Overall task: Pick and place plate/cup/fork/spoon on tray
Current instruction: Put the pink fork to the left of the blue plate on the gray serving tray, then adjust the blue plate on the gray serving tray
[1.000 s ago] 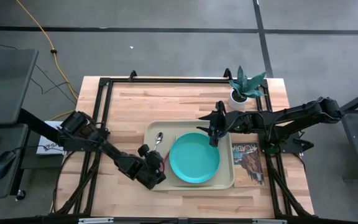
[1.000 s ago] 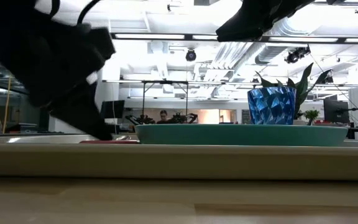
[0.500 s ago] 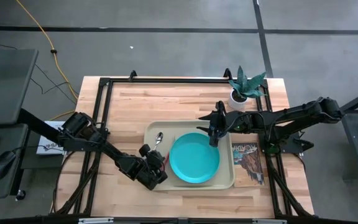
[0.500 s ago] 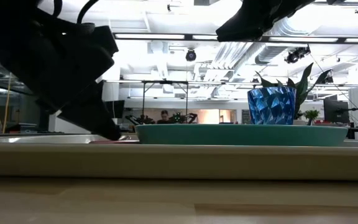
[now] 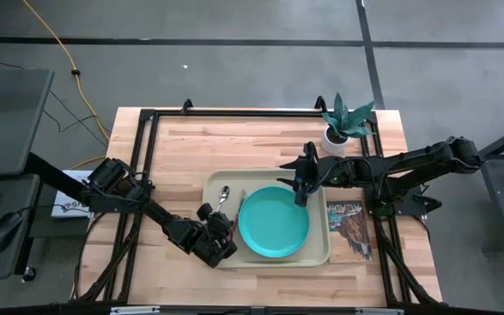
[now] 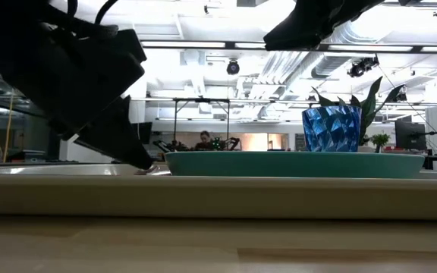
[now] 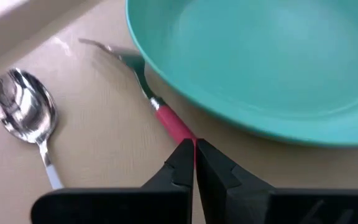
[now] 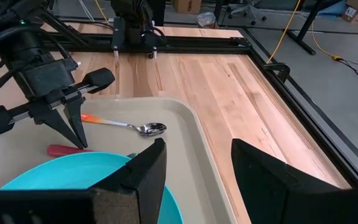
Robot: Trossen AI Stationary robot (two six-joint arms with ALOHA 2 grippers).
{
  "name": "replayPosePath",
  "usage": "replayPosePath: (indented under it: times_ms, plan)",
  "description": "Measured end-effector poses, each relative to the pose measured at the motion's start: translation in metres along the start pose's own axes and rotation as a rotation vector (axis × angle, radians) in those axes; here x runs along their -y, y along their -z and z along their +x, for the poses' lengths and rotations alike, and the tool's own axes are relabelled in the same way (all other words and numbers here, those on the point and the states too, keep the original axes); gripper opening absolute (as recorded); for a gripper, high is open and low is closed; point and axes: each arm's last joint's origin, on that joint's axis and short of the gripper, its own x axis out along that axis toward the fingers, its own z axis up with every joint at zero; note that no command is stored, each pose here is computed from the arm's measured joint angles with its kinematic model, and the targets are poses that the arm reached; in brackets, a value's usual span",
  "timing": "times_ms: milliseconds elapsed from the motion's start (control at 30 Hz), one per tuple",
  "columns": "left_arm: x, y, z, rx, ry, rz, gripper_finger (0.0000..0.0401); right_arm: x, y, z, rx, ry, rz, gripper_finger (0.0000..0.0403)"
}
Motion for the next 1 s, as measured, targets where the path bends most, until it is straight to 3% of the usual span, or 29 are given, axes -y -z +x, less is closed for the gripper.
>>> replayPosePath:
  times_ms: [400, 700, 833, 1000]
  plan:
    - [-0.001, -0.001, 0.0, 0.038, -0.025, 0.028, 0.0, 0.0, 0.0, 0.0, 0.0, 0.0, 0.0, 0.0172]
    - [-0.021, -0.016, 0.022, -0.007, -0.142, 0.125, 0.0, 0.0, 0.001, 0.001, -0.005, 0.0, 0.038, 0.0172]
    - [-0.03, -0.026, 0.018, -0.004, -0.185, 0.171, 0.0, -0.004, 0.009, 0.013, -0.055, -0.004, 0.032, 0.0172]
    - [-0.04, -0.048, -0.017, 0.081, -0.209, 0.18, 0.0, -0.017, 0.027, 0.027, -0.185, -0.169, 0.002, 0.0162]
